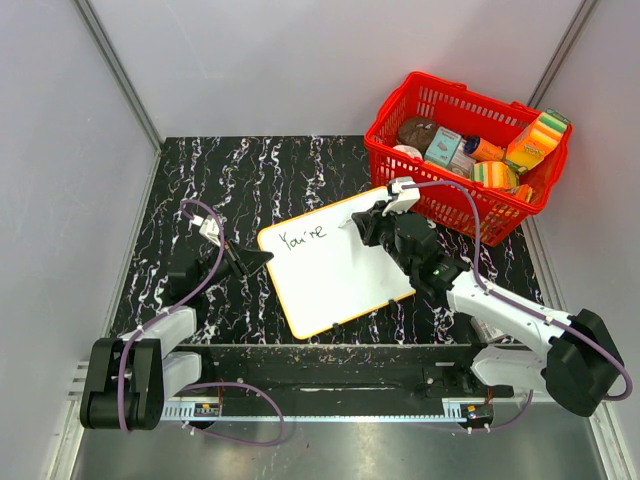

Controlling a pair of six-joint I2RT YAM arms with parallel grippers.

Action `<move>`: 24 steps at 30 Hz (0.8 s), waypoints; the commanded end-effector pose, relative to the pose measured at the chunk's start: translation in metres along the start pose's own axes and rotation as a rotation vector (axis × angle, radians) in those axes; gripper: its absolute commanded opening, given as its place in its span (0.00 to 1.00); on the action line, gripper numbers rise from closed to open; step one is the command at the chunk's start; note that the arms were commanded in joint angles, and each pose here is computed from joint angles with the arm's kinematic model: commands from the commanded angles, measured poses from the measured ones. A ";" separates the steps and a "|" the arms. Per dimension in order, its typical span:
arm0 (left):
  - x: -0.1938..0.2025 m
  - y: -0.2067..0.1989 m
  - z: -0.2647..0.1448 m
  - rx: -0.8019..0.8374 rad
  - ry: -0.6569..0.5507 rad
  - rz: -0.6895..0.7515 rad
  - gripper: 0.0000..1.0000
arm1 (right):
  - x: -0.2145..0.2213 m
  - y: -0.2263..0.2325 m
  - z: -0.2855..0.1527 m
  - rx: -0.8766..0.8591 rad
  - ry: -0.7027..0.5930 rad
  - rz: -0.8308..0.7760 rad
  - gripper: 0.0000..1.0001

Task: Write a sentence on the whiteboard

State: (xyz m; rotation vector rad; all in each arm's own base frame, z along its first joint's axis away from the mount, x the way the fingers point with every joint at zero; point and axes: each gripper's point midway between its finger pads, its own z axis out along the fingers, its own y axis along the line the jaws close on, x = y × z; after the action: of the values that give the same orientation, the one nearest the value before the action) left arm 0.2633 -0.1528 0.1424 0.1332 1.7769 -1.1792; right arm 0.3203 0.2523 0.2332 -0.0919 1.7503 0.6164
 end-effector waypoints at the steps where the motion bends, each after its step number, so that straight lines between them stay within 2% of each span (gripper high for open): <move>1: 0.001 -0.003 -0.001 0.028 -0.004 0.088 0.00 | -0.027 0.009 0.003 -0.016 -0.077 0.033 0.00; 17: 0.002 -0.003 -0.001 0.027 -0.003 0.087 0.00 | -0.037 0.004 0.000 0.015 -0.131 0.079 0.00; 24: 0.001 -0.003 -0.001 0.029 -0.005 0.090 0.00 | -0.029 -0.002 0.005 0.047 -0.113 0.075 0.00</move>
State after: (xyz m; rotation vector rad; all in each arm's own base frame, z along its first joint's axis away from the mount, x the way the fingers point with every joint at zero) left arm 0.2633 -0.1528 0.1426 0.1339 1.7761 -1.1795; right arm 0.3254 0.2484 0.2410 -0.0244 1.7210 0.6185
